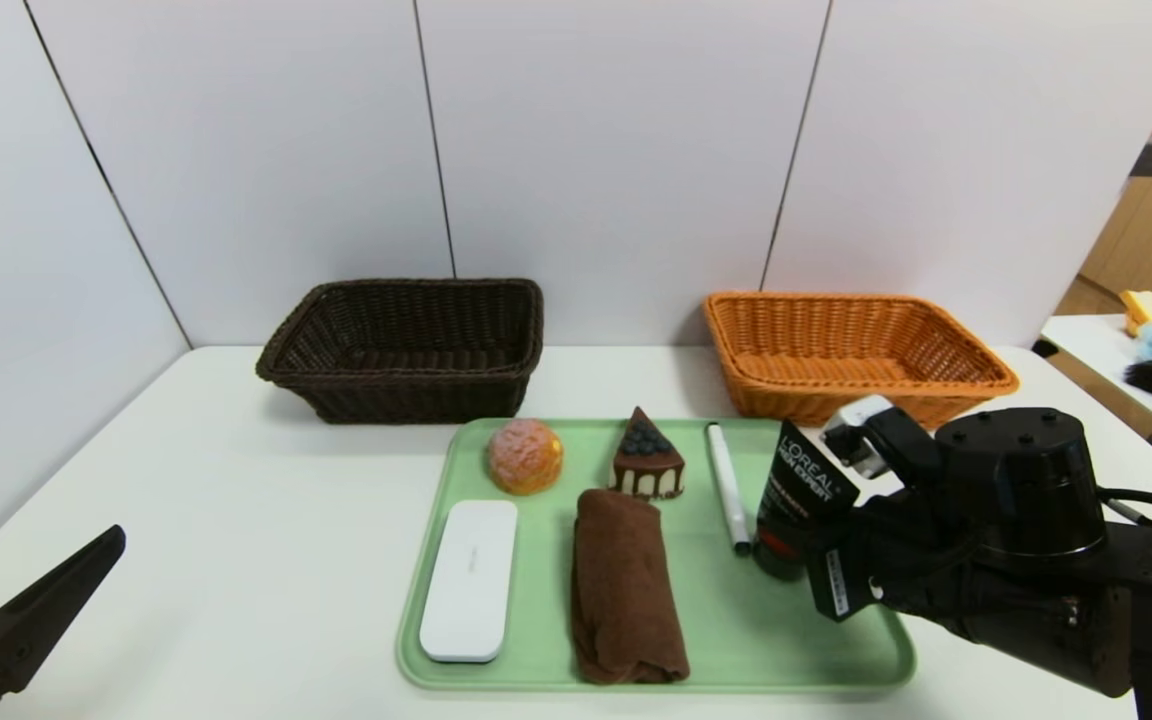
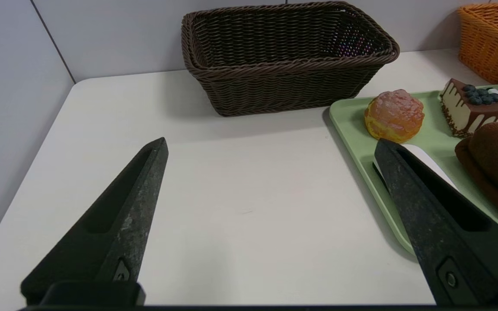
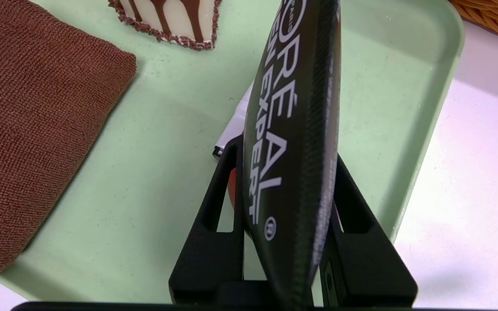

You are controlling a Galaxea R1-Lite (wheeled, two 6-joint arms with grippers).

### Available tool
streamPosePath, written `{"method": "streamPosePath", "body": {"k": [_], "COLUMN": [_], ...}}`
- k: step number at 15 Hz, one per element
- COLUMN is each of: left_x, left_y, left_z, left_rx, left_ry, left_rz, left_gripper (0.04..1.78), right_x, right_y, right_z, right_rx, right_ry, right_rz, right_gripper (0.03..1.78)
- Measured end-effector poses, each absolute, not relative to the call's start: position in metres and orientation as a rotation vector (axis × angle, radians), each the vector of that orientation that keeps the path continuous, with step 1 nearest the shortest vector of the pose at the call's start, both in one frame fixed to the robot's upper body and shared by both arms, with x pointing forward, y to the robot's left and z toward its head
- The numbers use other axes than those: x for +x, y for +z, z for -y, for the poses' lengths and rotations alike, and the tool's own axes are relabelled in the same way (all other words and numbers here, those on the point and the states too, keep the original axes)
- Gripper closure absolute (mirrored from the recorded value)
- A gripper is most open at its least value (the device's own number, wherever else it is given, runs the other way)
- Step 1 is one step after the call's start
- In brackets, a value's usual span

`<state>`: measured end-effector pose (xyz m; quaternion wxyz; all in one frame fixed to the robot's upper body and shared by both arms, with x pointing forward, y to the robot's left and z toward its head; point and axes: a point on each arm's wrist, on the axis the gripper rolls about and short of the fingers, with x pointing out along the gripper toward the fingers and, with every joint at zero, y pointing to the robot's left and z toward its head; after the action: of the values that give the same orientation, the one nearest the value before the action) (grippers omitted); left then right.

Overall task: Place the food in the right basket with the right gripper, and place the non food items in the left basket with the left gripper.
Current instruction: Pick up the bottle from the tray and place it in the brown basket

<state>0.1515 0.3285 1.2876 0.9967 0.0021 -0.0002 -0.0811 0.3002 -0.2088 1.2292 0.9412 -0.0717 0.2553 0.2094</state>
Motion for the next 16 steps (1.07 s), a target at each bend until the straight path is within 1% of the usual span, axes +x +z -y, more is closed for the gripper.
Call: {"method": "streamPosePath", "body": {"k": [4, 7, 11, 16], "left_x": [0.151, 0.150, 0.149, 0.148], "left_y": [1.288, 1.288, 1.288, 1.287], "left_z": [-0.329, -0.329, -0.329, -0.329], "left_rx": [0.005, 0.005, 0.005, 0.006], "left_ry": [-0.162, -0.164, -0.164, -0.165], "left_rz": [0.006, 0.009, 0.015, 0.004], "left_gripper": [0.13, 0.13, 0.13, 0.13], "right_x": [0.297, 0.296, 0.304, 0.329], "right_y": [1.232, 1.243, 1.278, 1.330], "right_z": [0.210, 0.211, 0.205, 0.177], "right_rx": [-0.143, -0.132, -0.117, -0.096], "right_ry": [0.429, 0.434, 0.452, 0.556], "right_rz": [-0.512, -0.468, -0.333, -0.139], "right_gripper": [1.35, 1.37, 1.38, 1.40]}}
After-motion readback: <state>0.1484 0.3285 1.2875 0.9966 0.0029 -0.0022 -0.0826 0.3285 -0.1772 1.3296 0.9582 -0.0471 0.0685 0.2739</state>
